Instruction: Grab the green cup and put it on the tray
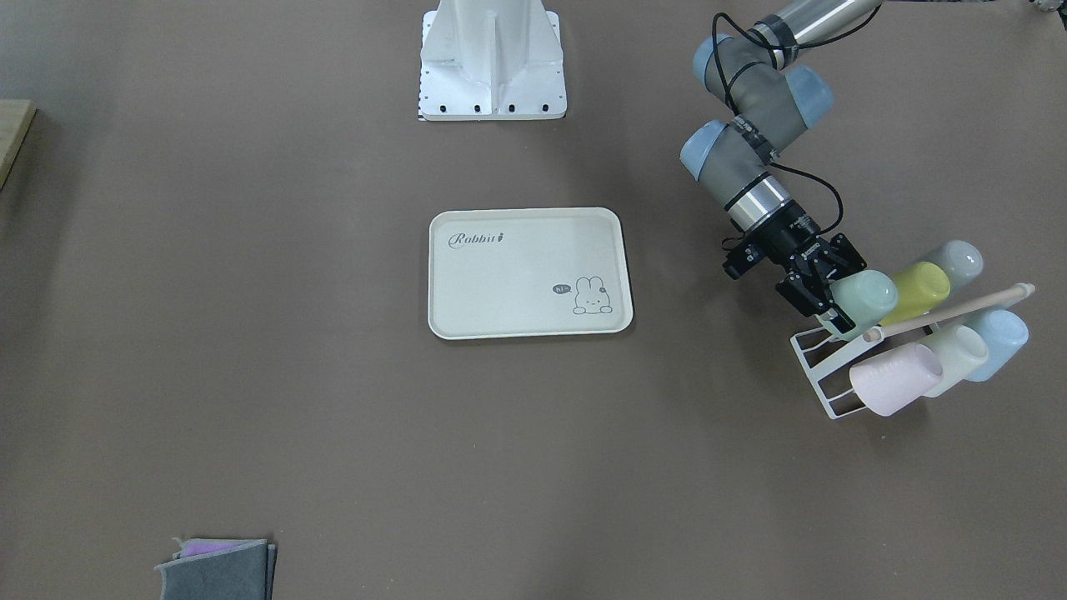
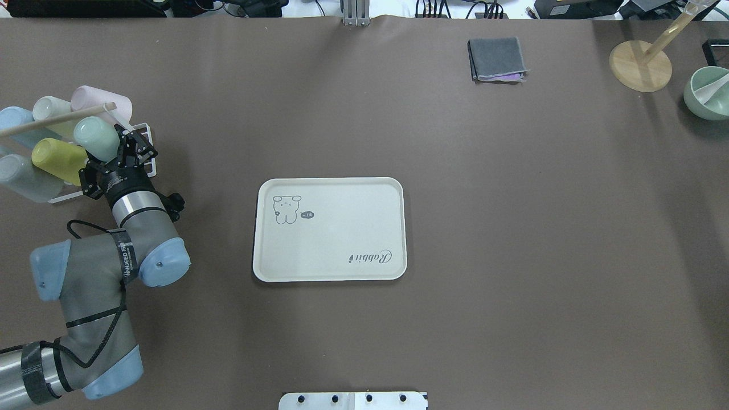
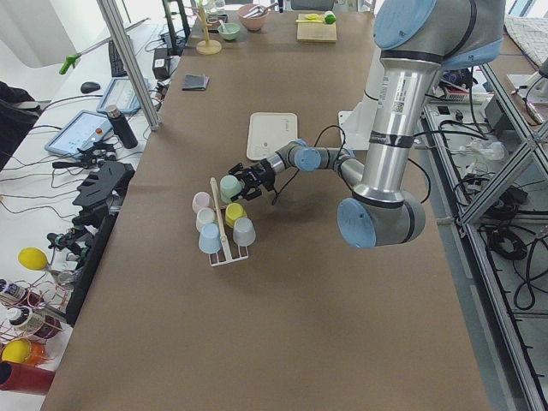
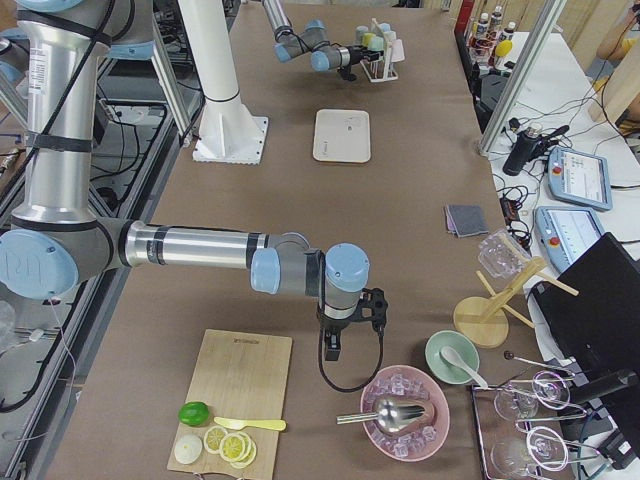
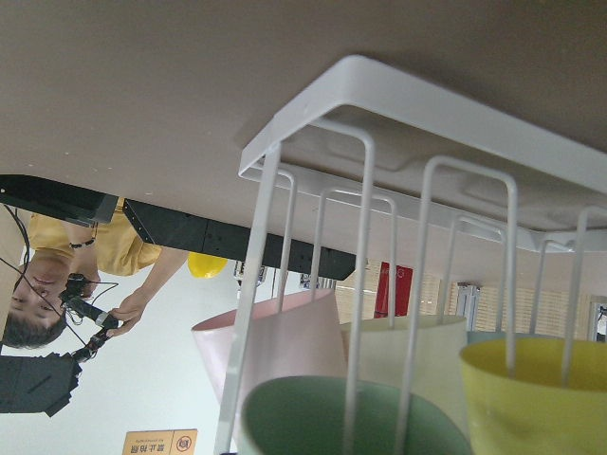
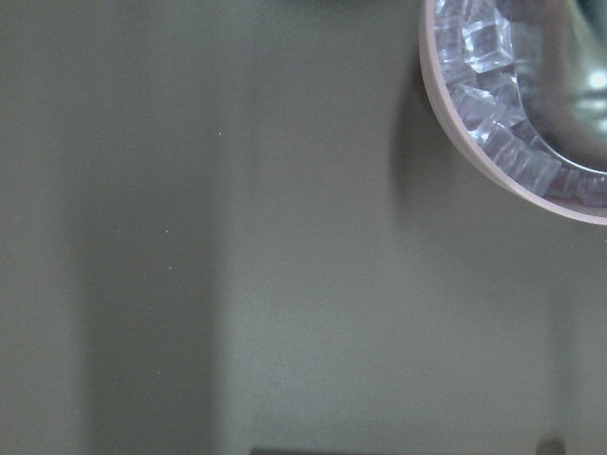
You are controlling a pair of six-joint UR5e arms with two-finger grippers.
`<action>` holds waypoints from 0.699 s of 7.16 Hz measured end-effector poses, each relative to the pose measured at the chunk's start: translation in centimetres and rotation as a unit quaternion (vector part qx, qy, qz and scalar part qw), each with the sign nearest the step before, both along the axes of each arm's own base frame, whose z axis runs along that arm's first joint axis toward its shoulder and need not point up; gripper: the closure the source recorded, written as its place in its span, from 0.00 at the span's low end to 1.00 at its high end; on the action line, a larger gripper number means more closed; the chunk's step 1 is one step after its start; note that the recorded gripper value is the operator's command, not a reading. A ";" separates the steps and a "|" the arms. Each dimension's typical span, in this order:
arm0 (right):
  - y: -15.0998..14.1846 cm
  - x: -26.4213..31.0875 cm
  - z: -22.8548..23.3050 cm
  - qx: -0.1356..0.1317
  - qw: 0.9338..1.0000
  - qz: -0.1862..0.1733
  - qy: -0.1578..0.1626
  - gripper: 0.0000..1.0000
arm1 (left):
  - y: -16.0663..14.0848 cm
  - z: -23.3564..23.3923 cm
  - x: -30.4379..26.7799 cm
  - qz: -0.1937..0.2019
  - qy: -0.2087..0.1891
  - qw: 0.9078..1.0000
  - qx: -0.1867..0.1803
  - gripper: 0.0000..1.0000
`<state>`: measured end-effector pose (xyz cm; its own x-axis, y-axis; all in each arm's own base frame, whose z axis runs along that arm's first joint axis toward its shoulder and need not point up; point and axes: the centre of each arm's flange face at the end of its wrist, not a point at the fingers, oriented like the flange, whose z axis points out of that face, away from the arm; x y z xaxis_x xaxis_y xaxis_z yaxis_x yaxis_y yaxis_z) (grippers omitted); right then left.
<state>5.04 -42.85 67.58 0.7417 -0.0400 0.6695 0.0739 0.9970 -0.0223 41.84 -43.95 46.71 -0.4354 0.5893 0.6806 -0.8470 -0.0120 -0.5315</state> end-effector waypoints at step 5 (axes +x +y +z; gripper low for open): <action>0.5 0.1 1.0 -0.008 1.000 0.001 0.007 0.00 | 4.0 -1.9 -1.6 0.042 -0.005 0.999 0.008 0.97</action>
